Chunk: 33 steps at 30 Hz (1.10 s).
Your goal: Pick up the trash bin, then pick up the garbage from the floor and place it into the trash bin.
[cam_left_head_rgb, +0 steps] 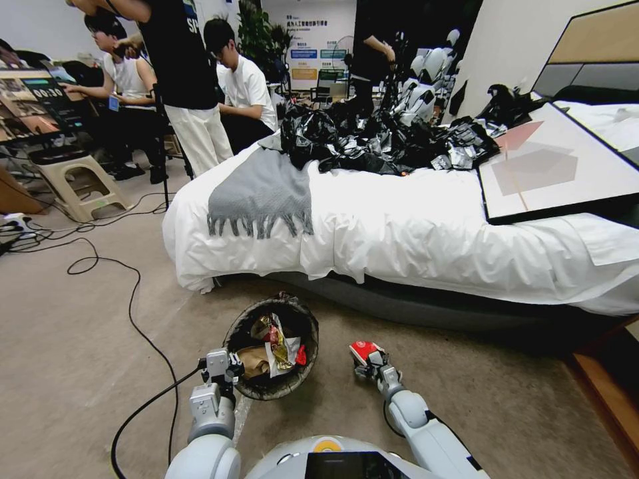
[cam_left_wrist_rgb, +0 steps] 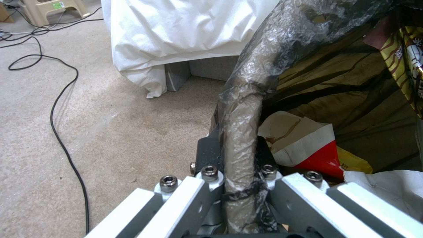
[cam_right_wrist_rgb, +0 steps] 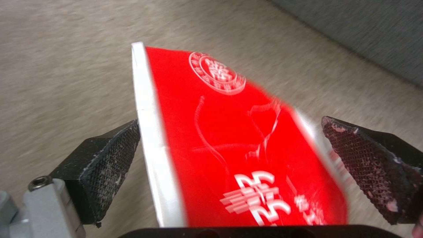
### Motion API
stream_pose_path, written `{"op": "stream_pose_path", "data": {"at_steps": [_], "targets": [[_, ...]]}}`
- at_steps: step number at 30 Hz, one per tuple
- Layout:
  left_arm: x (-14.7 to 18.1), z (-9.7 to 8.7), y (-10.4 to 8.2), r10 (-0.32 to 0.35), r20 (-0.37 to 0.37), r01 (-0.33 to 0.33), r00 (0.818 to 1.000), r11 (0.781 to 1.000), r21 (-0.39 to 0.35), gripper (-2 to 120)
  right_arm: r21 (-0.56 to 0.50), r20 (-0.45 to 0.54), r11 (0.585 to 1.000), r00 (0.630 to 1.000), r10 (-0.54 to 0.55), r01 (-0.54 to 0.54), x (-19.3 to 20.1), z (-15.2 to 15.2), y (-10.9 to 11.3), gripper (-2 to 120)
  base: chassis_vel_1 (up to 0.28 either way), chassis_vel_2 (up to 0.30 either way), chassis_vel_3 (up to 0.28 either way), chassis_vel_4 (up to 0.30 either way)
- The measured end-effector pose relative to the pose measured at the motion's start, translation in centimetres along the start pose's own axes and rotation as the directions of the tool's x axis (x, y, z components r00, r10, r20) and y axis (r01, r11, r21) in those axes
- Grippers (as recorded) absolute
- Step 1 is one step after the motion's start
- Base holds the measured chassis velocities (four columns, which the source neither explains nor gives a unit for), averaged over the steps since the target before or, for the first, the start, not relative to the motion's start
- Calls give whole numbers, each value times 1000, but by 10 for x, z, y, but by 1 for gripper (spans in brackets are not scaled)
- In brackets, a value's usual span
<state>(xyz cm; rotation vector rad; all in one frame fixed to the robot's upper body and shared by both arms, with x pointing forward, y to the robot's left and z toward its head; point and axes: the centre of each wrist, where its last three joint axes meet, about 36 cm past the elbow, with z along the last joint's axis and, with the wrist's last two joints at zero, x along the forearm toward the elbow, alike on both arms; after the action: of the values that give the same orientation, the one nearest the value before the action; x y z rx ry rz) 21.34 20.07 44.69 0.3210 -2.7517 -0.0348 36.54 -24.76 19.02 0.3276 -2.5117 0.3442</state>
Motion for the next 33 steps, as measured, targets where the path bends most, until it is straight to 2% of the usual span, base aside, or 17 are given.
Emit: {"op": "stream_pose_path", "data": {"at_steps": [2, 11, 17, 18, 21, 23, 26, 27, 29, 31, 33], "targets": [[0, 0, 0, -1, 0, 1, 1000, 1000, -1, 0, 1, 8, 1000, 1000, 14, -14, -5, -4, -8, 100, 0, 0, 0, 0], [0, 0, 0, 1, 3, -1, 1000, 1000, 1, 0, 1, 18, 1000, 1000, 18, -18, -8, -3, -10, 96, 0, 0, 0, 0], [0, -2, 0, 0, 7, 0, 1000, 1000, 1, 0, -2, 33, 1000, 999, 18, -18, -7, 1, -6, 77, 0, 0, 0, 0], [0, -2, 0, 0, 7, 0, 1000, 1000, 1, 0, -2, 33, 1000, 999, 18, -18, -7, 1, -6, 77, 0, 0, 0, 0], [0, -2, 0, 0, 7, 0, 1000, 1000, 3, 0, -2, 39, 1000, 999, 20, -20, -7, 1, -7, 62, 0, 0, 0, 0], [0, -2, 0, 0, 7, 0, 1000, 1000, 3, 0, -2, 41, 1000, 999, 21, -21, -7, 1, -7, 59, 0, 0, 0, 0], [0, -2, 0, -1, 8, 1, 1000, 1000, 2, 0, -2, 47, 1000, 999, 24, -23, -7, 2, -7, 45, 0, 0, 0, 0], [0, -2, 0, -1, 8, 1, 1000, 1000, 2, 0, -2, 47, 1000, 999, 24, -23, -7, 2, -7, 45, 0, 0, 0, 0], [0, -2, 0, -1, 9, 1, 1000, 1000, 2, 0, -3, 51, 1000, 998, 24, -24, -7, 3, -7, 34, 0, 0, 0, 0], [0, -2, 0, -1, 9, 1, 1000, 1000, 2, 0, -4, 52, 1000, 998, 25, -24, -7, 3, -7, 31, 0, 0, 0, 0], [0, -2, 0, -1, 8, 1, 1000, 1000, 2, 0, -5, 58, 1000, 998, 24, -24, -8, 3, -6, 19, 0, 0, 0, 0]]}}
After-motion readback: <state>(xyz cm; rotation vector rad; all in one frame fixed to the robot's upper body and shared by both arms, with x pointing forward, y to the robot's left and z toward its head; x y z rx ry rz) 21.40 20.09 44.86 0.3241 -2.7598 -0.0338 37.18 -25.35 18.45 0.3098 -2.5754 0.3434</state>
